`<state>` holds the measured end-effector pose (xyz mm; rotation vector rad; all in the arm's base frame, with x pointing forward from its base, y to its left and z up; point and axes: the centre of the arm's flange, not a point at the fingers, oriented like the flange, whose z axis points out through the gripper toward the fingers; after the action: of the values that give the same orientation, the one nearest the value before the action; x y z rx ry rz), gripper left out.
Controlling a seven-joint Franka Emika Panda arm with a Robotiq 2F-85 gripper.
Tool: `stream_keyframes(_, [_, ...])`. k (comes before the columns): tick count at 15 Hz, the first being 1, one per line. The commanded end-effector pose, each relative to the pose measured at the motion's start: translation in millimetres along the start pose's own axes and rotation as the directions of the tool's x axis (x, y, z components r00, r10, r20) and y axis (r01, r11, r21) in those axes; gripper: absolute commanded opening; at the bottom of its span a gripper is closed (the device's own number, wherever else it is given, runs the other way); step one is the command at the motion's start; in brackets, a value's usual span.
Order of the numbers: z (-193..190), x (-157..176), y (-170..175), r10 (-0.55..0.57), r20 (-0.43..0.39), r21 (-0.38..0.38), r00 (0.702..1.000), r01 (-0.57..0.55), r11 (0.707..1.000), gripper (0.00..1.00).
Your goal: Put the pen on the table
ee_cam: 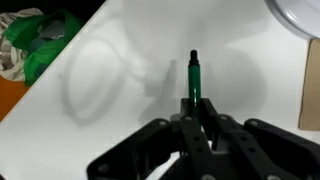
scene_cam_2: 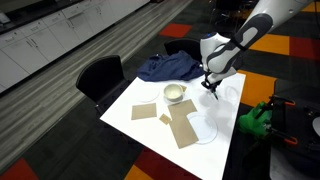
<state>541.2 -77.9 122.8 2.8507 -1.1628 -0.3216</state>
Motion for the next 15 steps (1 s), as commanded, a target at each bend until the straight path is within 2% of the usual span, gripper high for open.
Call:
stream_keyframes(1, [19, 17, -6, -0.018, 0.010, 0.024, 1.000, 0.018, 1.000, 0.03])
stream_keyframes(2, [24, 18, -7, -0.023, 0.010, 0.021, 1.000, 0.023, 1.000, 0.32])
stream_keyframes(6, [30, 17, -10, -0.034, -0.006, 0.008, 0.999, 0.034, 0.999, 0.62])
stream_keyframes(11, [12, 5, -12, -0.041, -0.042, 0.003, 0.998, 0.041, 0.999, 0.98])
stream_keyframes(15, [-18, -6, -16, -0.051, -0.079, 0.007, 0.996, 0.051, 0.999, 1.00])
